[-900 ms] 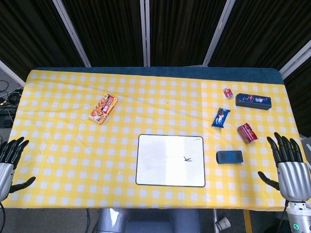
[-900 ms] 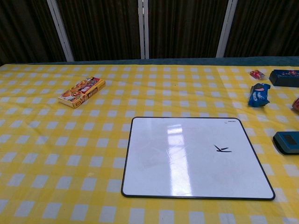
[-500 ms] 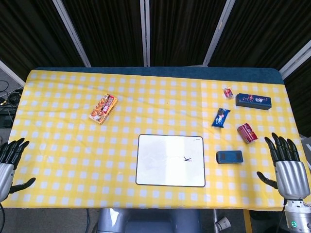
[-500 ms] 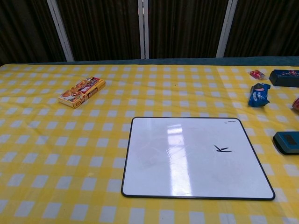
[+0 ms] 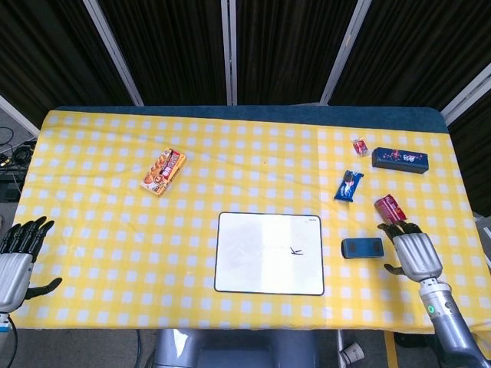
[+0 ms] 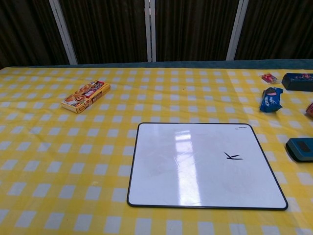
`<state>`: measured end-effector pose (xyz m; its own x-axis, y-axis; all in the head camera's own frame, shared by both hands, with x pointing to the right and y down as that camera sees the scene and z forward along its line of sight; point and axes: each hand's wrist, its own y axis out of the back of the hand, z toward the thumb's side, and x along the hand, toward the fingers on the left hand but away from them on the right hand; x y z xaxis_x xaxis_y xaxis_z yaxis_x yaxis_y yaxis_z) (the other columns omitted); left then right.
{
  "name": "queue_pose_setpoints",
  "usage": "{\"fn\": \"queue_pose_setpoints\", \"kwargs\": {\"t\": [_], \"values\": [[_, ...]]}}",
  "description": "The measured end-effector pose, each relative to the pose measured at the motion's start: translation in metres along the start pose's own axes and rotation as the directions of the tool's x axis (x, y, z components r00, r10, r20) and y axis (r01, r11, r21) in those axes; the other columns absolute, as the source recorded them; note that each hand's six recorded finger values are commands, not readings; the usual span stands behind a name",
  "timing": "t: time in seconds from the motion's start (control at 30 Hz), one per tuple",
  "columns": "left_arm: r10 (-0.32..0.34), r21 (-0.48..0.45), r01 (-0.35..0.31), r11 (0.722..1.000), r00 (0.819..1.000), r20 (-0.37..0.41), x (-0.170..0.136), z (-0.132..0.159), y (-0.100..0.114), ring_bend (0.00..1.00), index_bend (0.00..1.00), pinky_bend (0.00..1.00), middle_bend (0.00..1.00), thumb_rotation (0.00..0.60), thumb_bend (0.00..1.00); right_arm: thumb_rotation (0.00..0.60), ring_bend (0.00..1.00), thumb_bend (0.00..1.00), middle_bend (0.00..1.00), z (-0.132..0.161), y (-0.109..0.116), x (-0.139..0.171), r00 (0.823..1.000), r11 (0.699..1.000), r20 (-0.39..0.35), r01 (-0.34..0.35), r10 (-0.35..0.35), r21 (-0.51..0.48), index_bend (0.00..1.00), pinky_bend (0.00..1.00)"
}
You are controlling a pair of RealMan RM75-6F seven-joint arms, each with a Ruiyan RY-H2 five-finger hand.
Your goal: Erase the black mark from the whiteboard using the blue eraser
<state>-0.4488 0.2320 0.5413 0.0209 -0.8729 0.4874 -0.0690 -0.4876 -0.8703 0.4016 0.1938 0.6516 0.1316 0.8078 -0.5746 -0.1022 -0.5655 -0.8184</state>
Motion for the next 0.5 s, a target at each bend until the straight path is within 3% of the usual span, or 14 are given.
{"fn": "queue_pose_setpoints", "kwargs": {"t": [0.5], "values": [[-0.015,0.020,0.015,1.000,1.000,-0.007,0.002,0.002,-0.007,0.00,0.00,0.00,0.00,0.600,0.00,0.600,0.24,0.00,0.36,0.013,-0.024,-0.023,0.997,0.996,-0.064,-0.046,0.051,0.076,0.32,0.33]]}}
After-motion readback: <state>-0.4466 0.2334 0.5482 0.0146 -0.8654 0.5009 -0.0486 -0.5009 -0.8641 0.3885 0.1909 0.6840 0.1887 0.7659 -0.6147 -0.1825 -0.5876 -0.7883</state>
